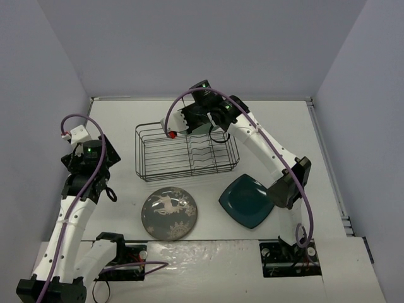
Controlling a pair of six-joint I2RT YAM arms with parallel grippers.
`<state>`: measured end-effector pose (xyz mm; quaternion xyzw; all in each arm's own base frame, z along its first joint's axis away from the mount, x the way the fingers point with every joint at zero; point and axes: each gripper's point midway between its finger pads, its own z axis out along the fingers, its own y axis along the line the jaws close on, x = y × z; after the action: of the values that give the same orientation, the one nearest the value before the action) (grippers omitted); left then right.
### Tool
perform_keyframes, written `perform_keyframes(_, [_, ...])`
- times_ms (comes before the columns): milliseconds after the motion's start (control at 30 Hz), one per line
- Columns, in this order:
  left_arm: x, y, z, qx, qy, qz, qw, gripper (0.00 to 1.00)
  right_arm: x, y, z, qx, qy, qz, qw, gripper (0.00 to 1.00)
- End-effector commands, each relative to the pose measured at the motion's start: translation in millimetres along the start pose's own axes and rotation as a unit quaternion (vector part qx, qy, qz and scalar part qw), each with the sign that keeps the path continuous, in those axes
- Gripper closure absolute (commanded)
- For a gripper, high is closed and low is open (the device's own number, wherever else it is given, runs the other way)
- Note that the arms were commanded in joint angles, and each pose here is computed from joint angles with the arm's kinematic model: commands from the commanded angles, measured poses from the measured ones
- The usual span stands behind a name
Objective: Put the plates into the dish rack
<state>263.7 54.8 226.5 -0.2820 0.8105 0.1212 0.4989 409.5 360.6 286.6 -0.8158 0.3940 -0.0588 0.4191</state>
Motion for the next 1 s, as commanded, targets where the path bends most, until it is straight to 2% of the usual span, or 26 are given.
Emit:
perform_keyframes(0, [-25.3, 0.0, -8.2, 0.003, -0.04, -0.026, 0.999, 0.03, -5.0, -69.6, -35.9, 0.119, 0.013, -0.048, 0.992, 1.0])
perform_keyframes(600, [-25.1, 2.0, -7.0, -0.004, -0.039, -0.024, 0.999, 0.03, 20.2, -67.8, -5.5, 0.119, 0.021, -0.034, 0.992, 1.0])
perform_keyframes(967, [-25.1, 1.9, -6.8, -0.004, -0.038, -0.023, 0.999, 0.03, 22.2, -41.8, 18.5, 0.084, 0.005, -0.022, 0.996, 1.0])
